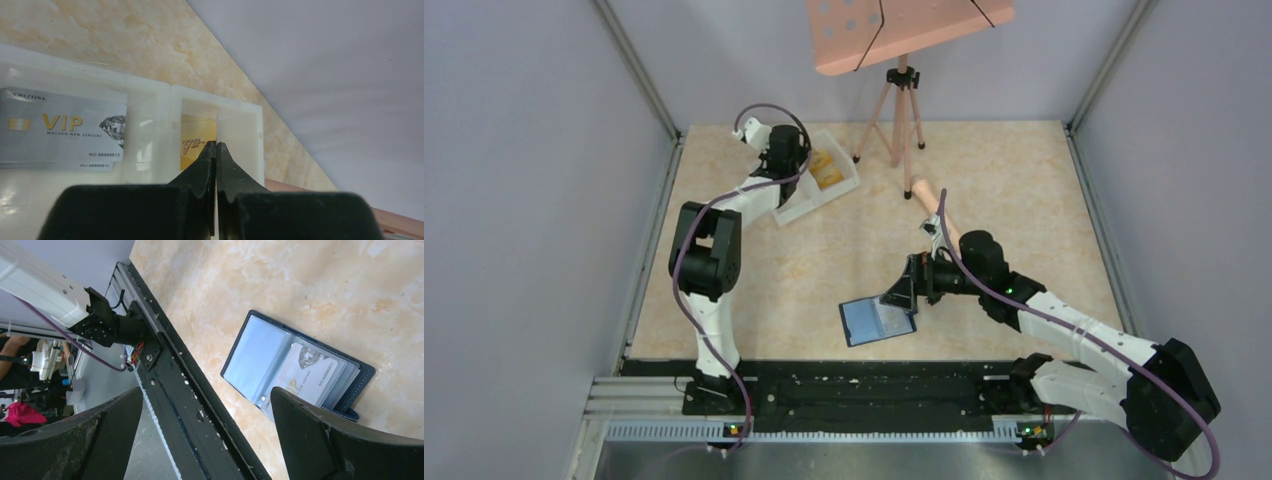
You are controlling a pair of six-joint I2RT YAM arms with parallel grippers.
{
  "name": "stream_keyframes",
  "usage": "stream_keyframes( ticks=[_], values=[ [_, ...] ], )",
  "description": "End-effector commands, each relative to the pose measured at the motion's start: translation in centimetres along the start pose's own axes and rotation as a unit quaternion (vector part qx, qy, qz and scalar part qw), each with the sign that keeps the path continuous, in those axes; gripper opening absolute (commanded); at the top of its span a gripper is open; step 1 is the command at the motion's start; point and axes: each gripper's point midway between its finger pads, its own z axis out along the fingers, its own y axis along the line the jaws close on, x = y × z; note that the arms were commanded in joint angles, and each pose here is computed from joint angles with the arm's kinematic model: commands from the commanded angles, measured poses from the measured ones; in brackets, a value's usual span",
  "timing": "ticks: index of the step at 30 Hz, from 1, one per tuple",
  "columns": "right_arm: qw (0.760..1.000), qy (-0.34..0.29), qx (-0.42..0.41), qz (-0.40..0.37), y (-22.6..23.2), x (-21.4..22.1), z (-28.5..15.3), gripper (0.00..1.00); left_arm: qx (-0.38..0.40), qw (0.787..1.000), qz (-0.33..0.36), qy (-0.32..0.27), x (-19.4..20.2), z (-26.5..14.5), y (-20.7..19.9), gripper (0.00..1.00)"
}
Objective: Take the credit cards out of the card holder
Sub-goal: Place the credit card in the storage box.
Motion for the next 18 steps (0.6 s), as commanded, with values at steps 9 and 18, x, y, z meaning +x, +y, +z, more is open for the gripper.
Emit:
stream_keyframes(
  ticks=[9,18],
  values=[
    [1.0,-0.016,0.001,-0.024,-0.1,-1.3,-0.1,0.99,-0.004,0.999,-0.032,0.001,0.4,2.1,-0.3,0.0],
    [1.0,-0.013,0.0,-0.023,-0.4,-1.3,0.2,0.99,-0.01,0.999,-0.038,0.0,0.8,2.4,0.5,0.0]
  ],
)
